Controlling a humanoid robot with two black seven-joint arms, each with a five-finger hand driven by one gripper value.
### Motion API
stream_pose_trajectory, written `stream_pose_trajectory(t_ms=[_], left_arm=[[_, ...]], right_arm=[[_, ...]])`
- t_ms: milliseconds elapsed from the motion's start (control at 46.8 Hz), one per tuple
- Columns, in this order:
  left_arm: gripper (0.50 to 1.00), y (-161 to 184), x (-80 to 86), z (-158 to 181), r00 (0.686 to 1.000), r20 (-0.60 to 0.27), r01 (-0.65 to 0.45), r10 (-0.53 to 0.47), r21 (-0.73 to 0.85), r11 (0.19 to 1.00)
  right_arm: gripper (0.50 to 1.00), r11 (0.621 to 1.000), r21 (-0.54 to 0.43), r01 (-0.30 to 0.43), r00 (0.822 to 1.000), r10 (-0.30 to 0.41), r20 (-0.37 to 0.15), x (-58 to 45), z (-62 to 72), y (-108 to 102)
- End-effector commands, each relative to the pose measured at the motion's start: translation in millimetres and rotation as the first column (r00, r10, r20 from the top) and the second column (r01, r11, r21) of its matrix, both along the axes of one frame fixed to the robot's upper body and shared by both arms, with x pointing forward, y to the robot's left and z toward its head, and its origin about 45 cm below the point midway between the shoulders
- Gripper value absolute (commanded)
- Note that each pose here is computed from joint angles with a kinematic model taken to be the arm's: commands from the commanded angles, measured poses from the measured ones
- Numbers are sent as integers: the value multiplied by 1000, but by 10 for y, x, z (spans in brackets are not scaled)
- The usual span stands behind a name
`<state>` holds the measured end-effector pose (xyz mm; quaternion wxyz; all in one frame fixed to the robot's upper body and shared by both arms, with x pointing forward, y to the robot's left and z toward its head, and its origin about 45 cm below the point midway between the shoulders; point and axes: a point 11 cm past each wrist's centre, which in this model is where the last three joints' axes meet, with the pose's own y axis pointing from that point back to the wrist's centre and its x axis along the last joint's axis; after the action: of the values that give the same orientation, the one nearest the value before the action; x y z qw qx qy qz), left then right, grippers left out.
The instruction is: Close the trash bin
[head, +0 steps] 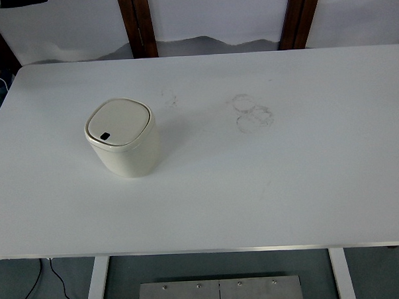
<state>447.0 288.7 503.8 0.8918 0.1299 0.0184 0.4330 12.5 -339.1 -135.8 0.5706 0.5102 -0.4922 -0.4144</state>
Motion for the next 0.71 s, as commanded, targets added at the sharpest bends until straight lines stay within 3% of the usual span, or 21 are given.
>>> stream_pose_trajectory(t_ms=[0, 128, 256, 491, 684], left_arm=[[1000, 31, 43, 137, 998, 55, -13, 17, -67, 998], [1000, 163, 110, 378, 986, 155, -36, 66, -189, 981], [1000, 297, 163, 486, 977, 185, -56, 108, -267, 962], [1000, 725, 247, 311, 963, 157, -144, 220, -390, 909], [1000, 1200, 328, 33, 933, 95, -255, 348, -510, 822]], right_arm=[[995, 1000, 0, 0, 1000, 0, 1, 1, 0, 0], [995, 1000, 0, 0, 1000, 0, 1, 1, 0, 0], [995, 1000, 0, 0, 1000, 0, 1, 1, 0, 0], [995, 1000, 0, 2, 1000, -2, -2, -9, 0, 0], [995, 1000, 0, 1, 1000, -1, -4, -27, -2, 0]])
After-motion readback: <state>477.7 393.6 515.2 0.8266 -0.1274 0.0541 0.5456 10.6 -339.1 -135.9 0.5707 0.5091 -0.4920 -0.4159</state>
